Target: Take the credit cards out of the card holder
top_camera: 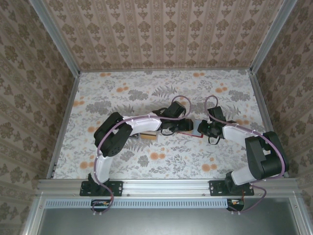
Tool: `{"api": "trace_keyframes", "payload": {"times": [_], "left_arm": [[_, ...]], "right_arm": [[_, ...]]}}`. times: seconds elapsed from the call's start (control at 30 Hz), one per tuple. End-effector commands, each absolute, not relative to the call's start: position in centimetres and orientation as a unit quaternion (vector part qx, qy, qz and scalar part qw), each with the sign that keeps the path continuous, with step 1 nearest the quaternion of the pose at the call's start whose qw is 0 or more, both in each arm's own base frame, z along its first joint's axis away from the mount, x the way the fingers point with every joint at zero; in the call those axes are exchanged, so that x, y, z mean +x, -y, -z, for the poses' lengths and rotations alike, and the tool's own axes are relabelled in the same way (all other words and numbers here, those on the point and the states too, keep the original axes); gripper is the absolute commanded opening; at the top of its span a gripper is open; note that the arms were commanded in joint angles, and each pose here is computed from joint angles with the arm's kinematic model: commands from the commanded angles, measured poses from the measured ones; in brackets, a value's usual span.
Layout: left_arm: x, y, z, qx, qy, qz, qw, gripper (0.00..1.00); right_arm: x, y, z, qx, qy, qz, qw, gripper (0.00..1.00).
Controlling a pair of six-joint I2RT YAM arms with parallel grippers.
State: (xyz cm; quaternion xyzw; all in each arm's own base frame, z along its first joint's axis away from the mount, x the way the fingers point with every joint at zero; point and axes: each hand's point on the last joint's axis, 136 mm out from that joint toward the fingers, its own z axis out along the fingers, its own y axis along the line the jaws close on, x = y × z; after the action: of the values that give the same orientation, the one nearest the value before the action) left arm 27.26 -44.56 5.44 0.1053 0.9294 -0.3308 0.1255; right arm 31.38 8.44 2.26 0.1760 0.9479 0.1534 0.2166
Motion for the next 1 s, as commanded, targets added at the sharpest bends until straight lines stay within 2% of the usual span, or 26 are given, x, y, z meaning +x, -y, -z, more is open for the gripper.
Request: {"api": "trace_keyframes", "payload": {"times": [0.0, 0.03, 0.2, 0.3, 0.37, 0.53, 0.7, 0.83, 0.9, 0.97], "left_arm": [[26.9, 45.5, -6.5, 0.112, -0.918, 0.359, 0.124, 0.68], [27.0, 45.5, -6.4, 0.112, -0.918, 0.360, 0.123, 0.73], [26.9, 45.5, -6.5, 0.111, -0.916, 0.366, 0.122, 0.88], [26.9, 45.7, -7.0, 0.113, -0.910, 0.378, 0.125, 0.91], [26.8, 45.7, -7.1, 0.115, -0.910, 0.377, 0.125, 0.95], [27.0, 44.8, -7.5, 0.112, -0.912, 0.371, 0.136, 0.95], [28.0, 42.8, -8.6, 0.108, -0.918, 0.348, 0.156, 0.93], [29.1, 41.5, -8.4, 0.101, -0.920, 0.344, 0.156, 0.86], [29.5, 41.2, -8.0, 0.098, -0.923, 0.339, 0.153, 0.77], [30.0, 41.0, -7.7, 0.099, -0.925, 0.332, 0.156, 0.61]], "right_arm": [[31.2, -8.7, -2.1, 0.176, -0.951, -0.157, 0.201, 0.25], [31.2, -8.7, -2.1, 0.175, -0.951, -0.158, 0.202, 0.25], [31.0, -8.6, -2.1, 0.178, -0.951, -0.156, 0.199, 0.27], [30.8, -8.3, -2.2, 0.183, -0.951, -0.149, 0.200, 0.27], [30.6, -7.6, -2.4, 0.192, -0.950, -0.134, 0.206, 0.32], [30.4, -5.4, -5.1, 0.213, -0.938, -0.106, 0.252, 0.37], [30.8, -5.3, -7.4, 0.214, -0.927, -0.123, 0.283, 0.37], [31.5, -7.5, -8.8, 0.184, -0.918, -0.186, 0.298, 0.31], [32.0, -8.8, -9.5, 0.169, -0.913, -0.221, 0.300, 0.29], [32.4, -9.9, -9.8, 0.161, -0.907, -0.251, 0.298, 0.27]]}}
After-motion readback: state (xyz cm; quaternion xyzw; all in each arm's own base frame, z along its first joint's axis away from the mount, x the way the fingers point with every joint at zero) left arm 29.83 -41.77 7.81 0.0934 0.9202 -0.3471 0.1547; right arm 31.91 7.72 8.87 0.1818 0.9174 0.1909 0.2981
